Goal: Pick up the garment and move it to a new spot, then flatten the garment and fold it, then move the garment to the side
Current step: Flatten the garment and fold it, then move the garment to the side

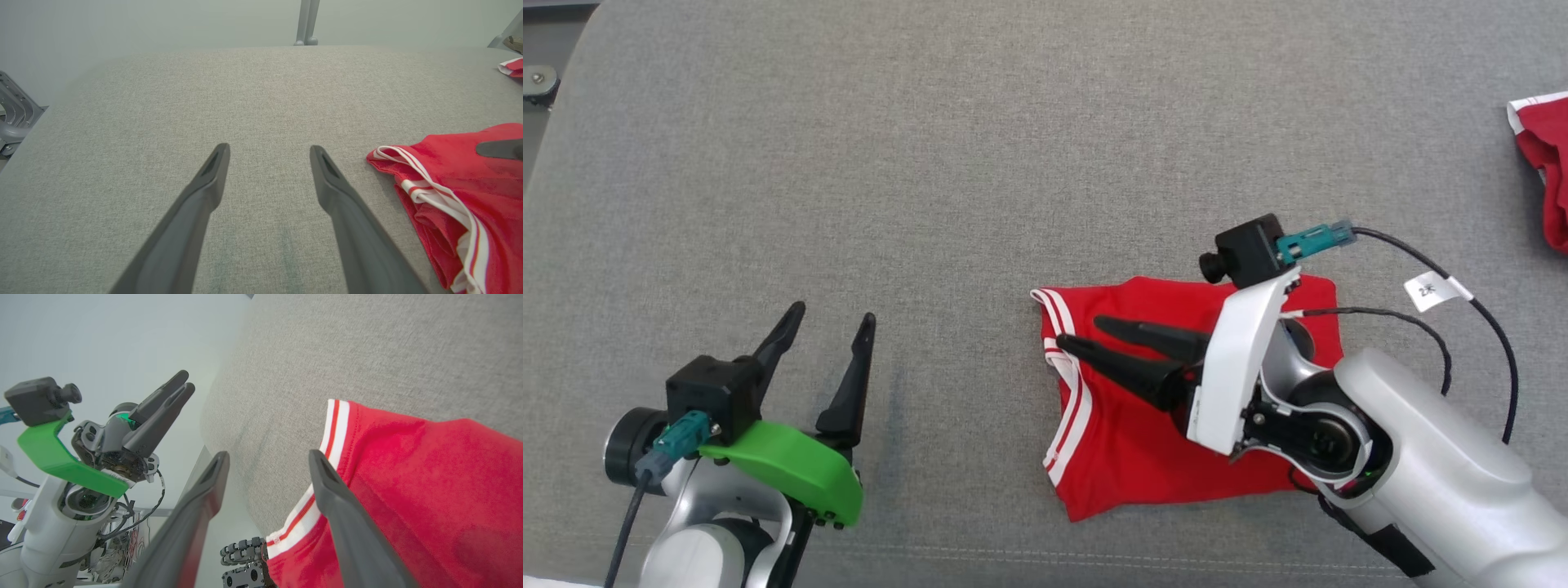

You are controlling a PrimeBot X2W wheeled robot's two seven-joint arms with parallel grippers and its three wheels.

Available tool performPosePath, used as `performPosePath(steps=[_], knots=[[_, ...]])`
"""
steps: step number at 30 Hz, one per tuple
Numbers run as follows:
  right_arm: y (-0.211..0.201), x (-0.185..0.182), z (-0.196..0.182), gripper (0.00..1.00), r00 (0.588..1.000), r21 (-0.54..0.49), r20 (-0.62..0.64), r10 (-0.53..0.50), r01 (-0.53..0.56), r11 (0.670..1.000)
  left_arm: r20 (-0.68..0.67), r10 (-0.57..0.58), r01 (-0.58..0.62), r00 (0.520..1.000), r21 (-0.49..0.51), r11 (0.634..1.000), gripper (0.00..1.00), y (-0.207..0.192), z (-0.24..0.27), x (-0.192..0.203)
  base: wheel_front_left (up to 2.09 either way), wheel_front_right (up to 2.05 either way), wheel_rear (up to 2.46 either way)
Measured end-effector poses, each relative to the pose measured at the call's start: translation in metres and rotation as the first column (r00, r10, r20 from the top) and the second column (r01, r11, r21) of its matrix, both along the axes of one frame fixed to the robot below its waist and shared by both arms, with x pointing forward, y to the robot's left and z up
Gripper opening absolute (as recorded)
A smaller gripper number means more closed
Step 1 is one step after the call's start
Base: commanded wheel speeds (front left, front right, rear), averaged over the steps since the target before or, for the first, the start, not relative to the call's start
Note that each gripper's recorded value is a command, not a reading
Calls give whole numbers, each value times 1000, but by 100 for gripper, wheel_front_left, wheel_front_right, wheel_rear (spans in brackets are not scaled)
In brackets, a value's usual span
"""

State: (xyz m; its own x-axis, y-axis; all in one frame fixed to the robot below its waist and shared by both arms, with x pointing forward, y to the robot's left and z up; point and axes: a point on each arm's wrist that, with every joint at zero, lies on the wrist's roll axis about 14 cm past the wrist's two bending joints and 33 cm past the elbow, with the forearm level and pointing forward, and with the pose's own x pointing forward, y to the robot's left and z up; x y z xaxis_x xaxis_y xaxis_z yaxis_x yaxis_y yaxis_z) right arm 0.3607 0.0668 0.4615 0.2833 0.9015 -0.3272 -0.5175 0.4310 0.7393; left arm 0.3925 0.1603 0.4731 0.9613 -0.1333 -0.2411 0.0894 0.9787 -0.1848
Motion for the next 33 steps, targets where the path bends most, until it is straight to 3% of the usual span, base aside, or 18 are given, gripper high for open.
performPosePath(steps=[6,9,13,17,33], knots=[[-48,46,24,100,967,11,159,-199,200,980,38,50,-50,998,14,999,100,15,9,2,0,0,0],[-89,61,19,100,938,-55,188,-290,304,951,43,58,-59,997,17,998,100,18,11,-1,0,0,0],[-142,48,-18,100,927,-211,139,-348,371,904,47,43,-43,998,10,999,100,13,12,-3,0,0,0],[-168,27,-46,100,929,-308,78,-361,367,878,74,26,-26,997,6,1000,100,8,21,-1,0,0,0],[-157,-3,-90,100,940,-367,-140,-312,243,898,94,29,-28,995,-8,1000,100,5,30,-9,0,0,0]])
